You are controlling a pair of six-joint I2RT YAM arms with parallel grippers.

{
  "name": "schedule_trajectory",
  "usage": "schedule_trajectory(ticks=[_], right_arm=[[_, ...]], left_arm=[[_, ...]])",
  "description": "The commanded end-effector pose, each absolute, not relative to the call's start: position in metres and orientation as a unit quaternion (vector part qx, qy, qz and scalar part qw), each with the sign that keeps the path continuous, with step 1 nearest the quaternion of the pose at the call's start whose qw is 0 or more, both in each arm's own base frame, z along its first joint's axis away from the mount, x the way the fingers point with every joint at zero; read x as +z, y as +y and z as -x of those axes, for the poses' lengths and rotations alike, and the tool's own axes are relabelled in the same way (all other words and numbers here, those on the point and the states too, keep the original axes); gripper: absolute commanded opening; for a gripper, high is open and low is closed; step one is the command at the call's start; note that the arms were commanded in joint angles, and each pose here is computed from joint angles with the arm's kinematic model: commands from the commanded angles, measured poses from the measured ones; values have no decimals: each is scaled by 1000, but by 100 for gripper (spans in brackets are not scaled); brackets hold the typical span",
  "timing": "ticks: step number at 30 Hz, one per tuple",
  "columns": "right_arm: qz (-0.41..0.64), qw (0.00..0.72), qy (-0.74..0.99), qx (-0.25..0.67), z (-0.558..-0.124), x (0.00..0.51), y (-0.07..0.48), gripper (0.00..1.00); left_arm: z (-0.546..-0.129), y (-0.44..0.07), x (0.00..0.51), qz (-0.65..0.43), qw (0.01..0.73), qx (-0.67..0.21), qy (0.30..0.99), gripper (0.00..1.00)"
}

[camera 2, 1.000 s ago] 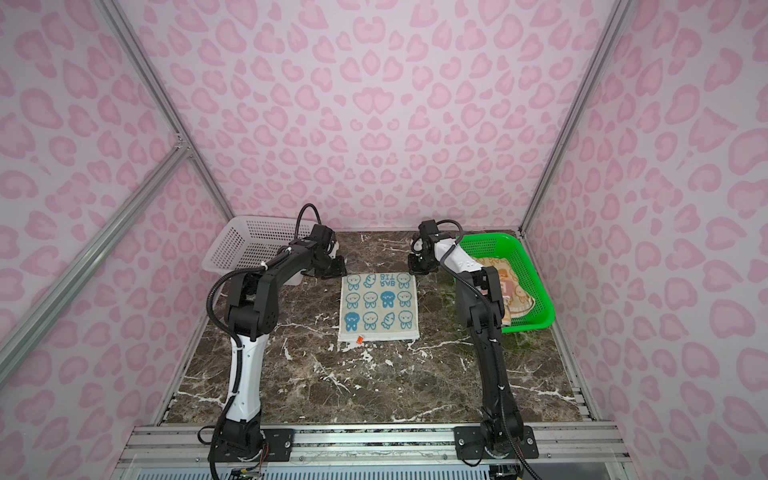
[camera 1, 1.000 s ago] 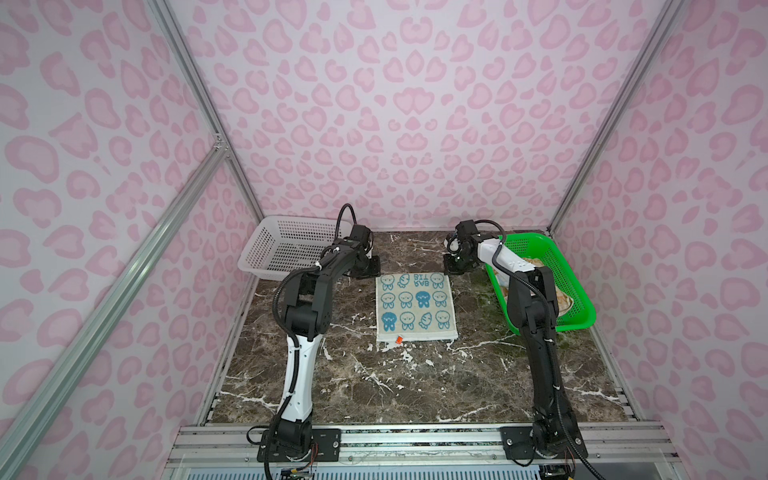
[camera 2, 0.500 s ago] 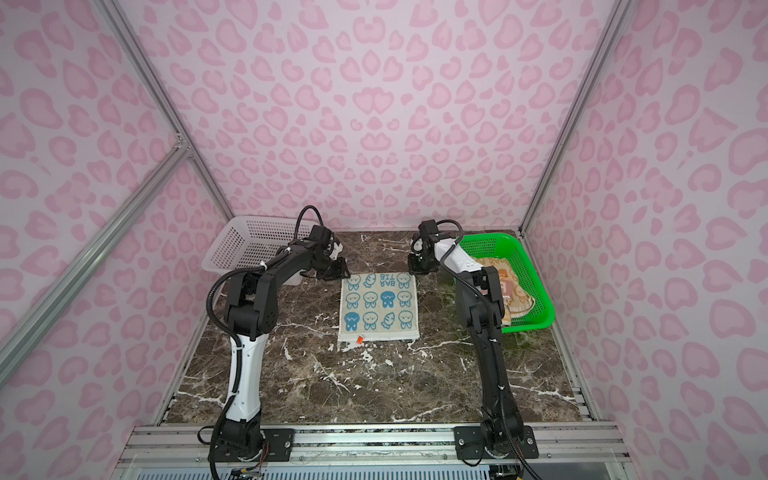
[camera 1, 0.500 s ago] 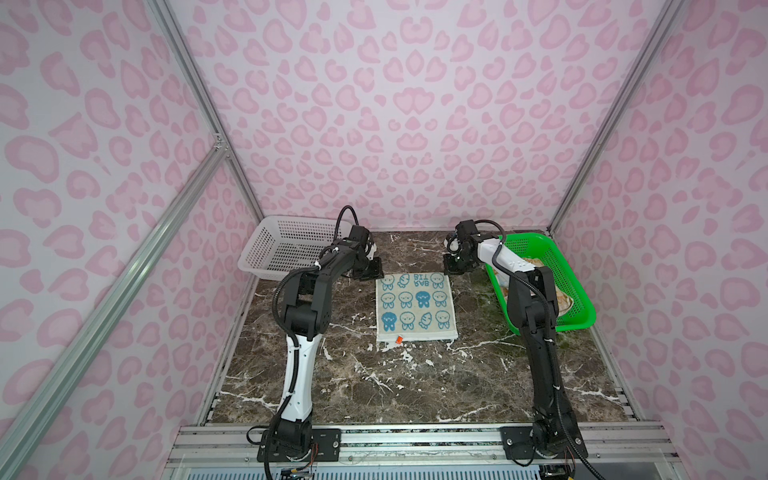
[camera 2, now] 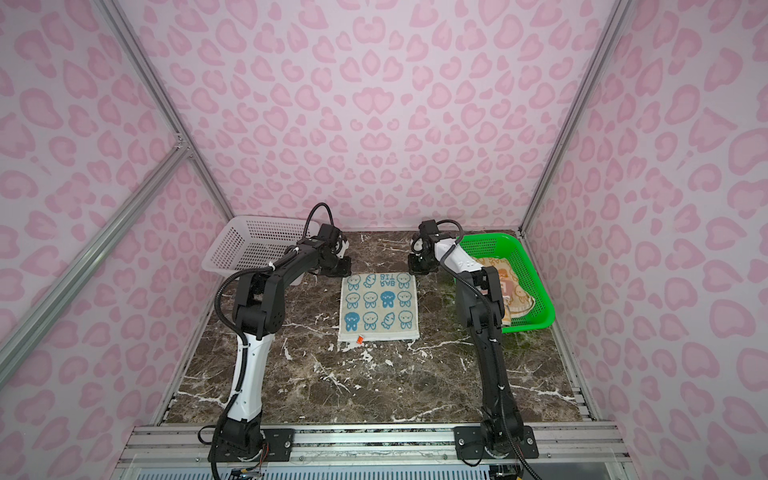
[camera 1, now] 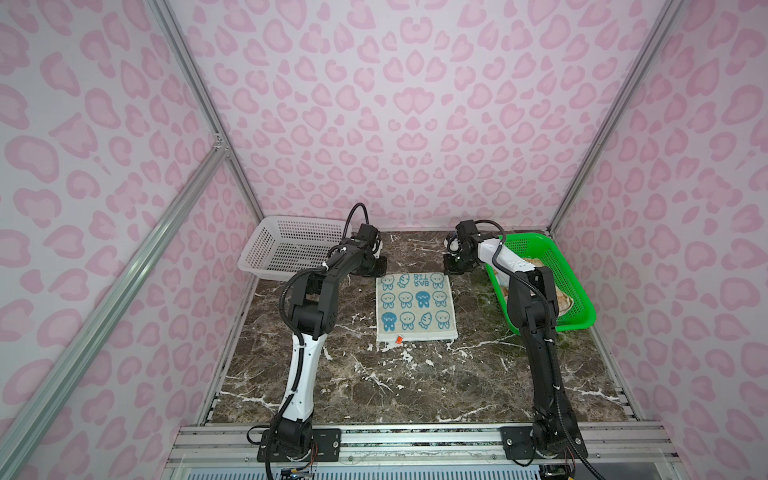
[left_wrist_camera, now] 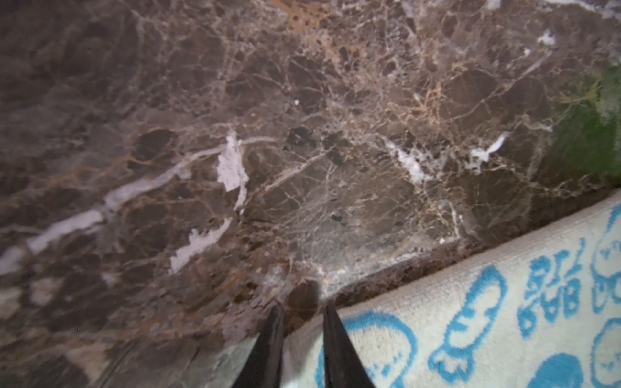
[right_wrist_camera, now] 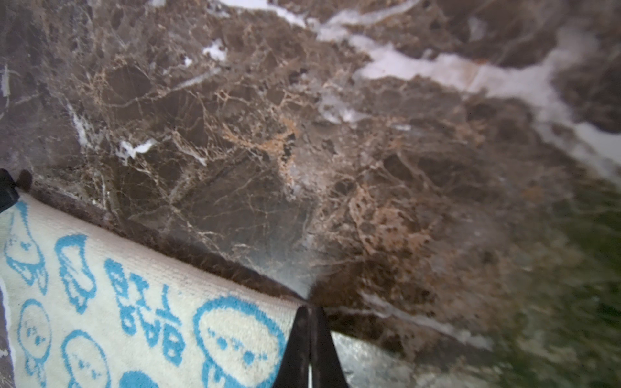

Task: Fold and stack the towels

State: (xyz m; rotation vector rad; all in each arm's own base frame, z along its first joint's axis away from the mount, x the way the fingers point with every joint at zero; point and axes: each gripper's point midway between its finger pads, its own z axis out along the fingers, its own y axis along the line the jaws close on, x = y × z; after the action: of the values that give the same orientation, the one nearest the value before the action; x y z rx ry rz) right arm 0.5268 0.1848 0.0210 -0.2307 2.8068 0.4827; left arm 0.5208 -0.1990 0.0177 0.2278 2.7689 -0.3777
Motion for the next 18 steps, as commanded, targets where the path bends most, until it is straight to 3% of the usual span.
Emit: schedule_trajectory(ticks=[1, 8, 18], right_arm=[[75, 106, 980, 149, -512, 6, 176, 5], [74, 105, 979, 156, -512, 6, 178, 5], [74, 105, 979, 156, -512, 6, 179, 5]], left_arm=[[-483, -175, -13, -89, 85, -67, 990, 24], [-491, -165, 5, -77, 95, -64, 990, 29], [-490, -173, 22, -59, 94, -145, 983, 32]])
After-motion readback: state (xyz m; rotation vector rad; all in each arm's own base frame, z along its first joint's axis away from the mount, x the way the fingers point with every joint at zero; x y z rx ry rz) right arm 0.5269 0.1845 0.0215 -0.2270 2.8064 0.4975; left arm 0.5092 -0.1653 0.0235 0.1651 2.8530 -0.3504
